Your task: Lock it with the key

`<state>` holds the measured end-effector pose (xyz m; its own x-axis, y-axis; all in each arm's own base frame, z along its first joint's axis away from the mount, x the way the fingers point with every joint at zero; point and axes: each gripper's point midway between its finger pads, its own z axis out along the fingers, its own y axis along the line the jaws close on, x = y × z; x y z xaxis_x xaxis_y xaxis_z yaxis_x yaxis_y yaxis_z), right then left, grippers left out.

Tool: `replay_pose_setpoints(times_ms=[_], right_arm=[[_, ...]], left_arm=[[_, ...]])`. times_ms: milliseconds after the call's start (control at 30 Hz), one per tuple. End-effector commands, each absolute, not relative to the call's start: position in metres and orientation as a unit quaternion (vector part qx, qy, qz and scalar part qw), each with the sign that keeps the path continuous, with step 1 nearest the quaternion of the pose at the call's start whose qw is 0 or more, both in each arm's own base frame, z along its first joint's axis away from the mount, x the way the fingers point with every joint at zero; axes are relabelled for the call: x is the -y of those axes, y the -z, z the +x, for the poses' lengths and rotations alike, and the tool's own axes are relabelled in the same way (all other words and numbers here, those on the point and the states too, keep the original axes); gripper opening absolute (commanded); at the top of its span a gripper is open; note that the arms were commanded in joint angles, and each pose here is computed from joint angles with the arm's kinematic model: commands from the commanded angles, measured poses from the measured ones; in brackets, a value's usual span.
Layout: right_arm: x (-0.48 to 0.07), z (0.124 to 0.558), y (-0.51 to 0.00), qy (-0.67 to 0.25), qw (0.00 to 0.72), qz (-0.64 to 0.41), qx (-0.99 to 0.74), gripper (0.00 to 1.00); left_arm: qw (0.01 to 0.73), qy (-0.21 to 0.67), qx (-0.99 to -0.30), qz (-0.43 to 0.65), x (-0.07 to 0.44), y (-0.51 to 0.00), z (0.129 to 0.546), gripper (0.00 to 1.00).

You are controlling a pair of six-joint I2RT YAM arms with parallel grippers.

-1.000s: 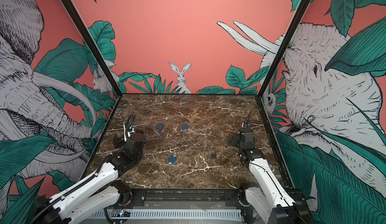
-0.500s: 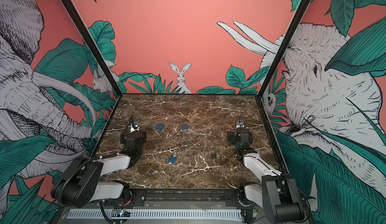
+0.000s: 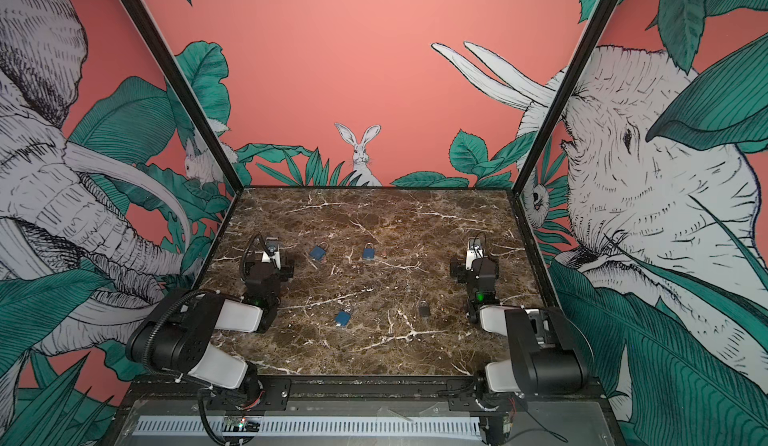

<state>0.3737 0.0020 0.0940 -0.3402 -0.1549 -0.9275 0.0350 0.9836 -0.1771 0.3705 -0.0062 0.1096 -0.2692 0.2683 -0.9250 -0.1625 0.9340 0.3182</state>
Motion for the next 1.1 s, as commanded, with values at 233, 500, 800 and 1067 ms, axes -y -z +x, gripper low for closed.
replay_pose_setpoints(times_ms=[233,500,800,1067], right_arm=[[0.007,0.387,-0.099,0.097,0.593,-0.009,-0.8,0.99],[0.025,0.391,-0.098,0.126,0.577,0.036,-0.806,0.99],[0.025,0.391,-0.098,0.126,0.577,0.036,-0.806,0.99],[0.025,0.391,-0.097,0.127,0.576,0.036,-0.807,0.99]], left_arm=[[0.587,-0.136,-0.798,0.02,-0.001,-0.102,0.394,1.0],[0.578,-0.129,-0.806,0.01,-0.006,-0.1,0.394,0.99],[0.575,-0.122,-0.809,0.012,-0.006,-0.099,0.398,1.0],[0.573,-0.115,-0.811,0.012,-0.006,-0.098,0.398,1.0]])
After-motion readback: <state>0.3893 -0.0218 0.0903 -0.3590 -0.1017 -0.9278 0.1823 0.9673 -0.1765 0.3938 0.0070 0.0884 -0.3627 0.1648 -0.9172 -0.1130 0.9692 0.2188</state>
